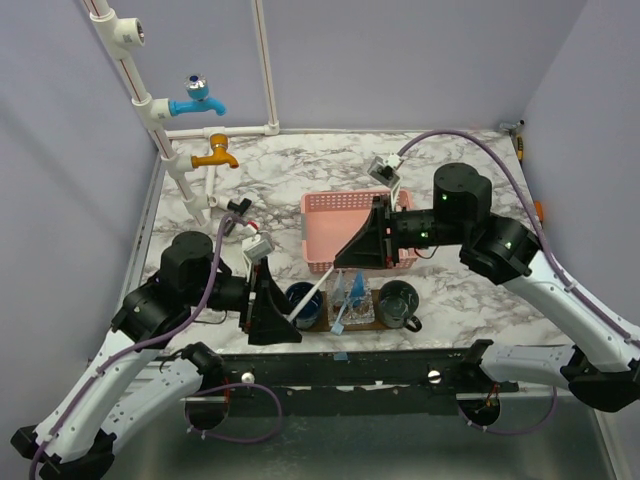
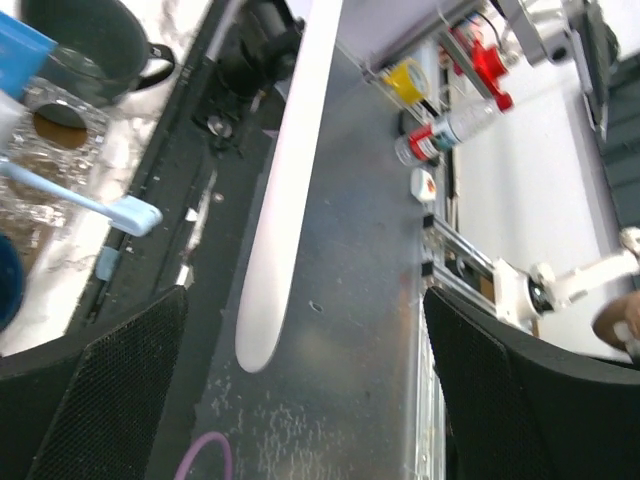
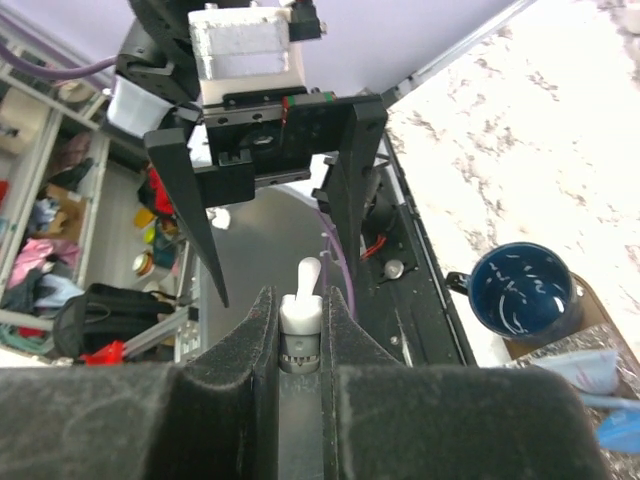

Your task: Prepare toiletry sets of a toothbrush and toothpaste on the tray

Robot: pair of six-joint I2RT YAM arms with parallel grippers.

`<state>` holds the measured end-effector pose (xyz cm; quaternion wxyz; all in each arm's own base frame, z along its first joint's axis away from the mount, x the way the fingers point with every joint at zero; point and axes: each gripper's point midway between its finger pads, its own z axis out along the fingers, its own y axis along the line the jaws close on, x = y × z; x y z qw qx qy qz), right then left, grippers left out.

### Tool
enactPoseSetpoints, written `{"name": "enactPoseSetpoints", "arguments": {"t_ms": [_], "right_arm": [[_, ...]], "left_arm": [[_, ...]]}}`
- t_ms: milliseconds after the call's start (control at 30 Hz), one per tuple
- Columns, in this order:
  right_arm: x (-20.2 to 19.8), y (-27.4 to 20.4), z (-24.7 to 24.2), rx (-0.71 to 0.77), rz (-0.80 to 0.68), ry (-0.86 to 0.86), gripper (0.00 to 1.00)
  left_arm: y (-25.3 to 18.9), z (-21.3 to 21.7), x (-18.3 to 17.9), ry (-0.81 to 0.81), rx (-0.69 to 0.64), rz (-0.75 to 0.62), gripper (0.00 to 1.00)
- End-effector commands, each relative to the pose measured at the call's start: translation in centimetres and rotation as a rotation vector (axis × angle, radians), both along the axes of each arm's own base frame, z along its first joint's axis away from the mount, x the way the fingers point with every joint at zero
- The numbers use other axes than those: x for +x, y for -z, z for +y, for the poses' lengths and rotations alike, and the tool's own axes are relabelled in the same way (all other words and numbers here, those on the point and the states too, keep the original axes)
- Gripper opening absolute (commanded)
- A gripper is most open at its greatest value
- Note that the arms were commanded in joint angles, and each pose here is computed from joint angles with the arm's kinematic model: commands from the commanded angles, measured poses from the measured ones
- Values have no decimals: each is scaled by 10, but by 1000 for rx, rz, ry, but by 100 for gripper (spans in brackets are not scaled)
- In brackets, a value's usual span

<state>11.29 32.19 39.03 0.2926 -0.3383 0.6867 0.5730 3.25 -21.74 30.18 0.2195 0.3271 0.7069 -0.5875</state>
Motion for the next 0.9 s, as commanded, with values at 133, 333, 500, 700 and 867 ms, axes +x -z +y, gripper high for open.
{"name": "enactPoseSetpoints", "arguments": {"t_ms": [133,333,500,700,867], "right_arm": [[19,-2,-23,-115,-70,198,0],[35,-5,-35,-189,-96,329,0],[42,-7,-43,-268,-125,447,0],[38,0,-37,-389,-177,549,0],[35,14,-43,-526,-209,651,0]], "left_arm": [[-14,-2,50,-259,38,-82,99],[-4,10,87,-465,132,-90,99],[8,22,109,-595,191,-79,99],[16,26,118,-625,199,-74,99],[23,31,122,-647,215,-79,99]]}}
